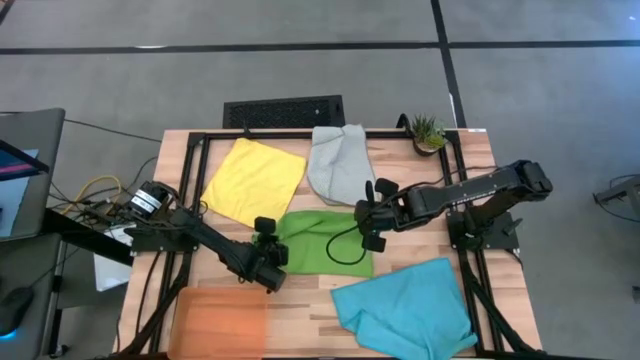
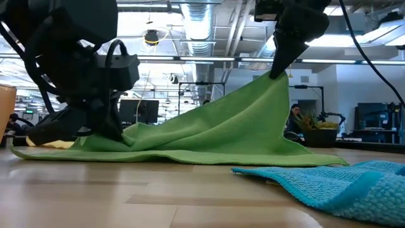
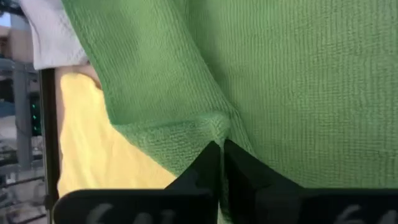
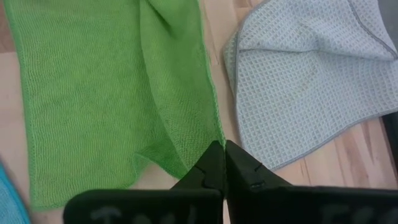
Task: Fold microfiber towels
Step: Fold the green towel
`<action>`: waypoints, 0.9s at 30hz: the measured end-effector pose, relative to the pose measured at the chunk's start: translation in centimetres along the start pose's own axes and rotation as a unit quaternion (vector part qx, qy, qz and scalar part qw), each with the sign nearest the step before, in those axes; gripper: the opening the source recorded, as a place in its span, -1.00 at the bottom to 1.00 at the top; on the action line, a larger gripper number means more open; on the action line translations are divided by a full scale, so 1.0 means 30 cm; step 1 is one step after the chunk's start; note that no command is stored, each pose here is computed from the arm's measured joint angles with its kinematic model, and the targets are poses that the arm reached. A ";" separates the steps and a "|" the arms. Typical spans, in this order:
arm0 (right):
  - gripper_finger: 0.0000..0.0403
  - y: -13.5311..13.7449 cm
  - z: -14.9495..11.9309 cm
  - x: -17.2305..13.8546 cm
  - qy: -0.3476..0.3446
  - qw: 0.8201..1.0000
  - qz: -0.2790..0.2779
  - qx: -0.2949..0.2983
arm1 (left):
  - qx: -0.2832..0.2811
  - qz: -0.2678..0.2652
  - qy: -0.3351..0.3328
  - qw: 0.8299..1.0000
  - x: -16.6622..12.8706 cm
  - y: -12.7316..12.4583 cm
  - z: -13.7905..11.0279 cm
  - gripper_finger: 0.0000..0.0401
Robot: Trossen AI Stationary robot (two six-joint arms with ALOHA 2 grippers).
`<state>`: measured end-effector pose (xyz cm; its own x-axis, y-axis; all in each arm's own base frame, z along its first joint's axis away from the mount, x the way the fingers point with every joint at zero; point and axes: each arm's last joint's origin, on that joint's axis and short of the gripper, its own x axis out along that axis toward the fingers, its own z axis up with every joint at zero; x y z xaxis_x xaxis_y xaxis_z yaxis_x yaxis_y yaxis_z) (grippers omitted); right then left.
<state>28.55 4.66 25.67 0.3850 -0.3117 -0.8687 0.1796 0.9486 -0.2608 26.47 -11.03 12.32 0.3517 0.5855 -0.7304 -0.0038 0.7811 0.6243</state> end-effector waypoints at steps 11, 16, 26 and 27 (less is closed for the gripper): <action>-0.94 -0.054 0.006 0.015 -0.001 0.998 -0.067 0.016 | -0.020 0.050 0.063 0.997 -0.067 0.067 0.018 -1.00; -0.94 -0.088 0.011 0.026 0.000 0.995 -0.095 0.029 | -0.063 0.074 0.046 0.994 -0.094 0.118 0.025 -1.00; -0.94 -0.122 0.007 0.034 0.012 0.991 -0.133 0.025 | -0.112 0.092 0.049 0.988 -0.105 0.268 0.023 -1.00; -0.95 -0.121 0.007 0.033 0.012 0.991 -0.132 0.025 | -0.117 0.088 0.052 0.988 -0.104 0.278 0.023 -1.00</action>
<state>28.48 0.88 25.84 0.2973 -0.5475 -0.7822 0.3164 0.8295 -0.4603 25.98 -6.49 20.00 0.2288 0.7263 -0.6482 -0.2764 0.6869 0.6721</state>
